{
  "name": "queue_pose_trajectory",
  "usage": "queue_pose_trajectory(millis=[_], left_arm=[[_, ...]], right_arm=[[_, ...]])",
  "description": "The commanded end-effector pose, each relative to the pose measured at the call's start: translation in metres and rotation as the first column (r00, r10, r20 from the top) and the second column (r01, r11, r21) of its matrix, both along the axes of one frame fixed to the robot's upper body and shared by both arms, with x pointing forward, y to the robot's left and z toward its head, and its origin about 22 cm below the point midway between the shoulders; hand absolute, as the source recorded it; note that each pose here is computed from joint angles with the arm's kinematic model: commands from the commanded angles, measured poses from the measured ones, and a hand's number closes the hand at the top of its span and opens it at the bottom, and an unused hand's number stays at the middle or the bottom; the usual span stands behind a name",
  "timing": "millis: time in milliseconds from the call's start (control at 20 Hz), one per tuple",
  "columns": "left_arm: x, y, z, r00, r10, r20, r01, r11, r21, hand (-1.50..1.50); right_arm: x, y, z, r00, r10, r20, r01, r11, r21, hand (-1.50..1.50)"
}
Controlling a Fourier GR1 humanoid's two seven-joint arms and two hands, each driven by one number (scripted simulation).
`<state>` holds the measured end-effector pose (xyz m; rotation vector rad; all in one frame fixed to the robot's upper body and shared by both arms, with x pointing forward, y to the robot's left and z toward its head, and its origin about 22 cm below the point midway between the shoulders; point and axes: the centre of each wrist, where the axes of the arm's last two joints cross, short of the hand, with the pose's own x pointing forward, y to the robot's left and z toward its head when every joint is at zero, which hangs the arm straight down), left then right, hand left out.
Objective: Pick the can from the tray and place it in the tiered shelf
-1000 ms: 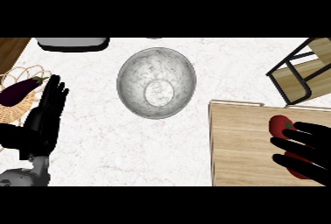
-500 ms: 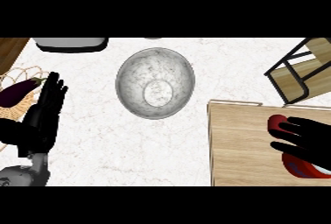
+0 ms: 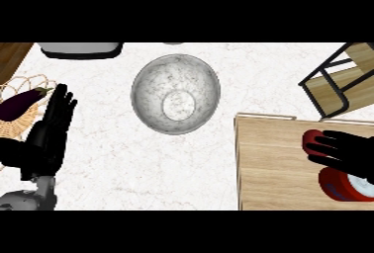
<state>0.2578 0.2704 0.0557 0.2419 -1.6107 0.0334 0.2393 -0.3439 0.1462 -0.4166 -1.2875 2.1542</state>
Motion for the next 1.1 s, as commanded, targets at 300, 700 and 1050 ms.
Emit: queue_pose_trajectory(millis=[300,700,1050], left_arm=[[-0.002,0.001,-0.001,1.0,0.007,-0.011,-0.007,1.0,-0.002,0.0],[-0.021,-0.01,0.003,1.0,0.021,0.004,-0.021,1.0,-0.005,0.0],[-0.005,0.013,0.011,1.0,0.014,0.003,-0.014,1.0,0.004,0.0]], right_arm=[[0.026,-0.004,-0.033,0.996,0.064,-0.054,-0.061,0.997,0.046,-1.5],[0.006,-0.008,-0.055,0.994,0.035,-0.107,-0.039,0.999,-0.036,-1.5],[0.019,0.007,-0.075,0.988,0.156,0.015,-0.156,0.988,-0.009,1.5]])
